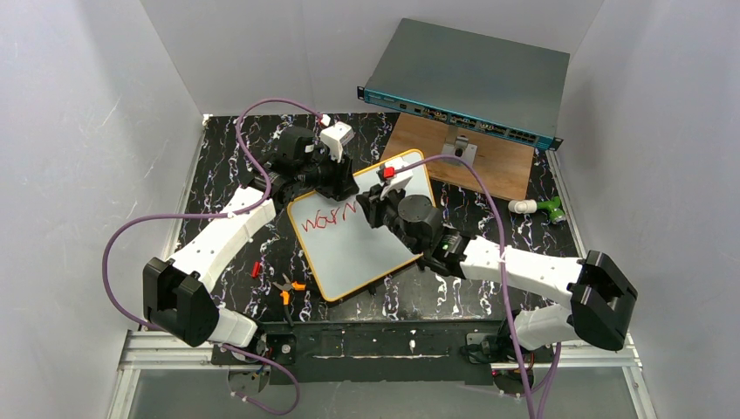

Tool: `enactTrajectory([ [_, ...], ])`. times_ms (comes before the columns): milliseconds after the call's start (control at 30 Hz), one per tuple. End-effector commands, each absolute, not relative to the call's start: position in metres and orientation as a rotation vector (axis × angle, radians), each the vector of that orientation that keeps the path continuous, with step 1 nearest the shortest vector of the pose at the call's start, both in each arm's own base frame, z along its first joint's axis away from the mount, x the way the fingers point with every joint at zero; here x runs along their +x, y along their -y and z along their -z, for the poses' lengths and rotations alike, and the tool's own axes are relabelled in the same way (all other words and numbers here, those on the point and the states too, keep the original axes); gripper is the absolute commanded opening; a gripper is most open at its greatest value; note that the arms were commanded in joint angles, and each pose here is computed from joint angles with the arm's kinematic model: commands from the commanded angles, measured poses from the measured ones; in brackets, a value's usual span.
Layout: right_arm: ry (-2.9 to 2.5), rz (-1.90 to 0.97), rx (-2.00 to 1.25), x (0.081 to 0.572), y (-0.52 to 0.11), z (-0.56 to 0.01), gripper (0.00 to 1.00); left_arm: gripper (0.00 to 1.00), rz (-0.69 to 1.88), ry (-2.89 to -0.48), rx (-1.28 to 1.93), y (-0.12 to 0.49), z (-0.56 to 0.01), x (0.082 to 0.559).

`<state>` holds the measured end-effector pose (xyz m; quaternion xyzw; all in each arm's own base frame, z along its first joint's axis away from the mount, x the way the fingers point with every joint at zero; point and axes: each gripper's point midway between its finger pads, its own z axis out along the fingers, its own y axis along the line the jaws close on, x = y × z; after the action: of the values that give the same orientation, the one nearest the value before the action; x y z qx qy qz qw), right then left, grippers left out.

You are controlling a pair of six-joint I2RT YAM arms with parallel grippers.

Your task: Write a sentence on the whiteboard

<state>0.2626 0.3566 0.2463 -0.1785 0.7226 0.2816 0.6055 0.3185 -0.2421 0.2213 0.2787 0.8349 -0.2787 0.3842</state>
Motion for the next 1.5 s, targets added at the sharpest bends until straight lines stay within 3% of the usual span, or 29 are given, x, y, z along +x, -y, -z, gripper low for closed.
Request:
enactTrajectory([
  [0, -1.650, -0.574, -0.366, 0.288, -0.346, -0.261, 0.01, 0.00, 0.730, -1.990, 0.736, 0.248, -0.265, 0.316],
  [667, -1.758, -0.580, -0.324, 0.274, -0.323, -0.218, 0.01, 0.00, 0.725, -1.987, 0.734, 0.248, -0.265, 0.317],
  [1467, -1.748, -0.582, -0.341, 0.265, -0.320, -0.233, 0.01, 0.00, 0.730, -1.980, 0.735, 0.249, -0.267, 0.319],
])
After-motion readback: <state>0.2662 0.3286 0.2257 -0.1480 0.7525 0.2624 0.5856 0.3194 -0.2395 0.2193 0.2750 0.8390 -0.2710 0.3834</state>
